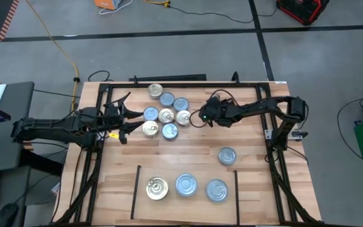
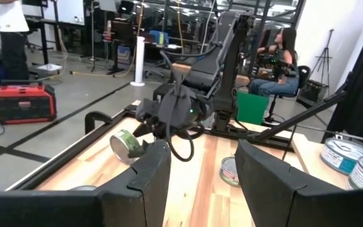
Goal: Stack canned seafood by type on shelf
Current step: Put the green tuna can on the top of the yellow and blue tuna can on the shelf
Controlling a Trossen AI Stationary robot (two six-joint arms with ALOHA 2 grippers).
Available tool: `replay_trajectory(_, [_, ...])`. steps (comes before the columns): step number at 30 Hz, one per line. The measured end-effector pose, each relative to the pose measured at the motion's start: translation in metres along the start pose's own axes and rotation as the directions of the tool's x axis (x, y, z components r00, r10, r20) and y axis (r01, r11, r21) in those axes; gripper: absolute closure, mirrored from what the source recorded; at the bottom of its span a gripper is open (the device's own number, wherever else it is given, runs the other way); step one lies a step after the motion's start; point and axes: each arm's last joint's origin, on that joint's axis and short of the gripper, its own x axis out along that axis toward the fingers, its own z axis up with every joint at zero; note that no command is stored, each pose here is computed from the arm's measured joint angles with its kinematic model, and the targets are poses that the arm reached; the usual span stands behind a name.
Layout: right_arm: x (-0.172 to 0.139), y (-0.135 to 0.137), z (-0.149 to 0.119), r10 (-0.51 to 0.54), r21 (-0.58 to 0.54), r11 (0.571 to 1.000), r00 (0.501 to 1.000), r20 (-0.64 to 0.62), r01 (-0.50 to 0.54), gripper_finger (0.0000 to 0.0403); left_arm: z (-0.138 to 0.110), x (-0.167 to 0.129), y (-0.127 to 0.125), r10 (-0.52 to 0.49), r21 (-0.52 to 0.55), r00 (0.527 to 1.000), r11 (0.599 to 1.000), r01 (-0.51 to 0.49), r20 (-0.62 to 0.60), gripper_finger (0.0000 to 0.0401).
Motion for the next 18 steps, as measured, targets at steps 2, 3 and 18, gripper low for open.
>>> replay_trajectory(2, [0.0007, 0.0001, -0.001, -0.004, -0.005, 1.0, 1.0, -0.004, 0.004, 0.0075, 0.0, 0.0, 0.0, 0.0, 0.003, 1.0, 1.0, 0.0, 0.0, 0.0233])
replay_trajectory(3, [0.0011, -0.0001, -0.0012, -0.005, -0.006, 1.0, 1.0, -0.005, 0.005, 0.0078, 0.0, 0.0, 0.0, 0.0, 0.003, 1.0, 1.0, 0.0, 0.0, 0.0233])
replay_trajectory(18, [0.0001, -0.0059, -0.0099, -0.06, -0.041, 0.997, 0.996, -0.058, 0.058, 0.0223, 0.0, 0.0, 0.0, 0.0, 0.003, 1.0, 1.0, 0.0, 0.0, 0.0233])
